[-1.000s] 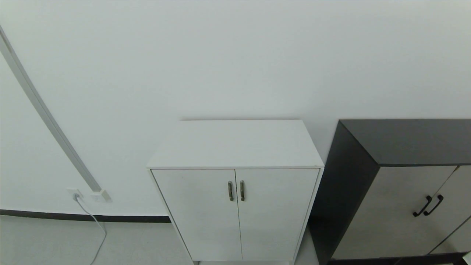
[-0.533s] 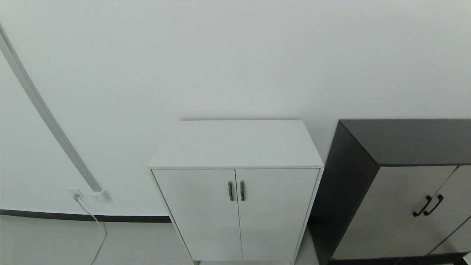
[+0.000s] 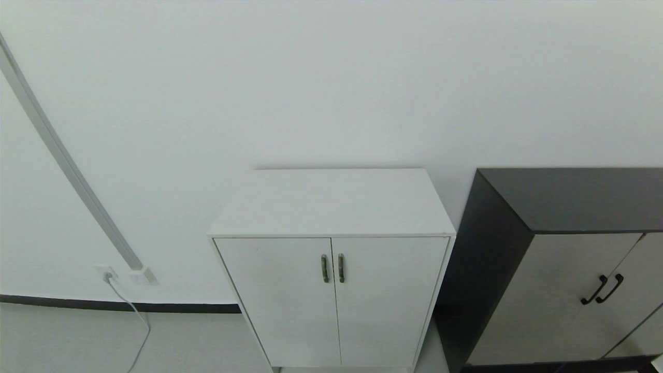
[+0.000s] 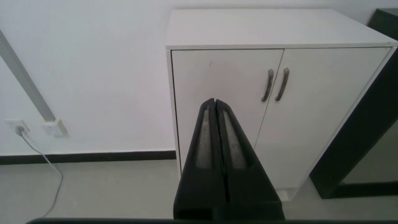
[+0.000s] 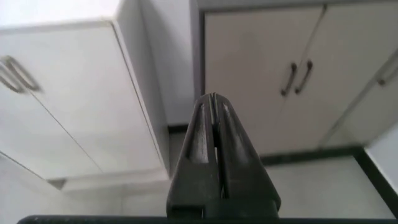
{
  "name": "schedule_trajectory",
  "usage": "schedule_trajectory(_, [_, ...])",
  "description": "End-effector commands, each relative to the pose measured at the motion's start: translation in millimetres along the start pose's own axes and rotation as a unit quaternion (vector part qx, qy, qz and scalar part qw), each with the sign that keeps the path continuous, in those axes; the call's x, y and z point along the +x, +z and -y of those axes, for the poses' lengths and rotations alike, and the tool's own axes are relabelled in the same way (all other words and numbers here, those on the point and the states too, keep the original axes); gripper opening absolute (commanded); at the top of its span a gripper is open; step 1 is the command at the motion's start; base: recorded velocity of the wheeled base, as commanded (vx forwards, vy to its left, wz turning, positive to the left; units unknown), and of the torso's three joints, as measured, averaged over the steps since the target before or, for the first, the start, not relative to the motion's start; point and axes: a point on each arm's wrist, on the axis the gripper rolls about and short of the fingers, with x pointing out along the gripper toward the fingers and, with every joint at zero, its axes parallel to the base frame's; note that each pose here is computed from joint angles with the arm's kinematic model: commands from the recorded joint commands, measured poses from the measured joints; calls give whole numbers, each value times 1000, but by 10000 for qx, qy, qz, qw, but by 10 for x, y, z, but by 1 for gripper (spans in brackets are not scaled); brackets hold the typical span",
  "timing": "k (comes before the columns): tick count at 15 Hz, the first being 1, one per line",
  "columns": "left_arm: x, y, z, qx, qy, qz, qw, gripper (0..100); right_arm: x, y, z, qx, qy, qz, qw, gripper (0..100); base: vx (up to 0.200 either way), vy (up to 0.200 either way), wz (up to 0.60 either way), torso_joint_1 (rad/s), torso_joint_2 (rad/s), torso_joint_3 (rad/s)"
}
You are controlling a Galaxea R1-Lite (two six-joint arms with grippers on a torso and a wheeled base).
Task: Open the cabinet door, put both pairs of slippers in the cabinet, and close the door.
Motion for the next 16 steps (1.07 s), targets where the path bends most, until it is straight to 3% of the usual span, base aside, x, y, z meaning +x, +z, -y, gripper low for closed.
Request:
schedule_trajectory(1, [1,0,0,0,5,-7,10000,0,-47,-17,6,94,50,315,9994,0,0,0,0,0,0,0])
schedule_trajectory(16, [1,0,0,15,5,-7,10000,0,-47,-16,9,280,11,324,9991,0,0,0,0,0,0,0])
